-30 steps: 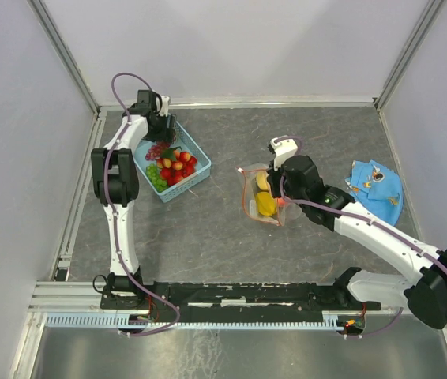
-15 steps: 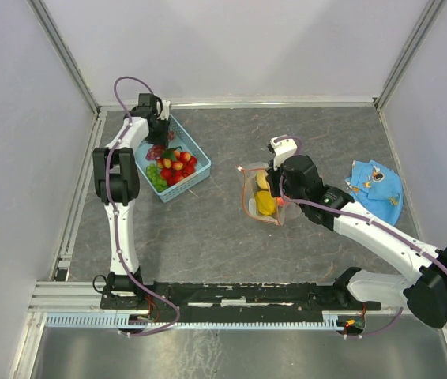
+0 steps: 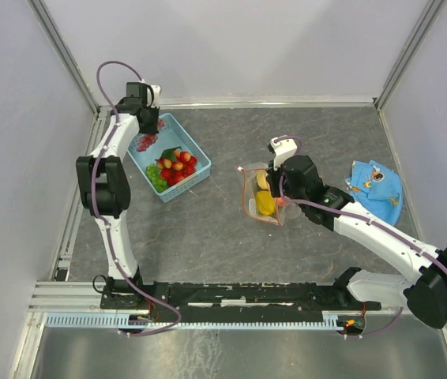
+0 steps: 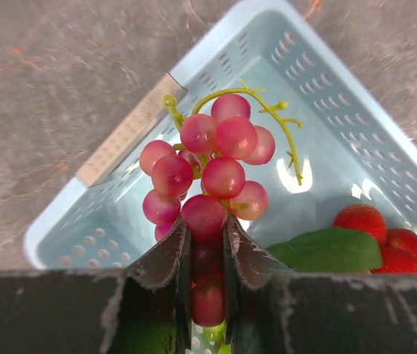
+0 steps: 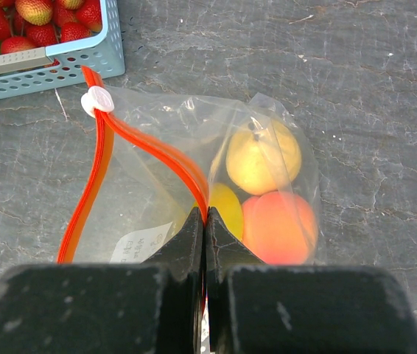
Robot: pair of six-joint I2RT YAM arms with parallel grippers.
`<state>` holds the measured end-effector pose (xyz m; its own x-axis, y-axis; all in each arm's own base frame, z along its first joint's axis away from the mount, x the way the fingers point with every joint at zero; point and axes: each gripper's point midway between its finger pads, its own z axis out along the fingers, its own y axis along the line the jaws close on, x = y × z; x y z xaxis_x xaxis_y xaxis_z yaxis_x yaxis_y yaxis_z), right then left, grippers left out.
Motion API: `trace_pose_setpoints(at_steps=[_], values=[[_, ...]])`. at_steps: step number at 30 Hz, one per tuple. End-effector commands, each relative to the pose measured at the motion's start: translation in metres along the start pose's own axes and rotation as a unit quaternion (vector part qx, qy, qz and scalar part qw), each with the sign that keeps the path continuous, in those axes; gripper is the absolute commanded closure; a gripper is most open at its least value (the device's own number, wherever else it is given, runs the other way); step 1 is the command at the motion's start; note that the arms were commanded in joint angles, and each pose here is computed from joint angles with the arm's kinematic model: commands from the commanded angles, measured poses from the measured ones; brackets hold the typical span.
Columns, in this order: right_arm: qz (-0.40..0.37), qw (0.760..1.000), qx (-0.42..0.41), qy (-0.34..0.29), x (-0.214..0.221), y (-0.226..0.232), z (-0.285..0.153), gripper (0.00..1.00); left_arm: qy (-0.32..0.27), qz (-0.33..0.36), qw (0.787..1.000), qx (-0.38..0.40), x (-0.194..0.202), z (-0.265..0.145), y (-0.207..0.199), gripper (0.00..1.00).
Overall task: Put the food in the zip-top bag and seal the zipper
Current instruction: Pick up the fake fruit from the bin, then place the fake fruit in the zipper food storage bag.
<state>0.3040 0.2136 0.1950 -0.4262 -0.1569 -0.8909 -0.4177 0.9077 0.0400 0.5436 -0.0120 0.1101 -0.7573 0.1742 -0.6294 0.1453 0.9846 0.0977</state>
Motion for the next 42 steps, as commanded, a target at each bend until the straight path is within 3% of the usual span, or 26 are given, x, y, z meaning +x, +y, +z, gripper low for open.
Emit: trace_pose_setpoints(at_steps=[1, 11, 23, 34, 42], values=[[0.013, 0.999, -0.001, -0.036, -0.023, 0.0, -0.009, 0.98, -0.1, -0.03, 0.994, -0.033, -0.054, -0.06, 0.015, 0.96], [0.018, 0.999, 0.003, -0.029, -0.025, 0.001, -0.007, 0.98, -0.145, -0.139, 0.979, 0.028, -0.057, -0.125, -0.014, 0.97], [0.043, 0.999, -0.005, -0.028, -0.032, 0.007, -0.003, 0.98, -0.197, -0.266, 0.925, 0.185, -0.028, -0.208, -0.085, 0.97], [0.065, 0.997, -0.012, -0.037, -0.039, 0.014, 0.006, 0.98, -0.182, -0.279, 0.888, 0.317, 0.02, -0.27, -0.163, 0.97], [0.08, 0.996, -0.019, -0.042, -0.037, 0.019, 0.015, 0.98, -0.135, -0.285, 0.855, 0.412, 0.052, -0.296, -0.243, 0.97]])
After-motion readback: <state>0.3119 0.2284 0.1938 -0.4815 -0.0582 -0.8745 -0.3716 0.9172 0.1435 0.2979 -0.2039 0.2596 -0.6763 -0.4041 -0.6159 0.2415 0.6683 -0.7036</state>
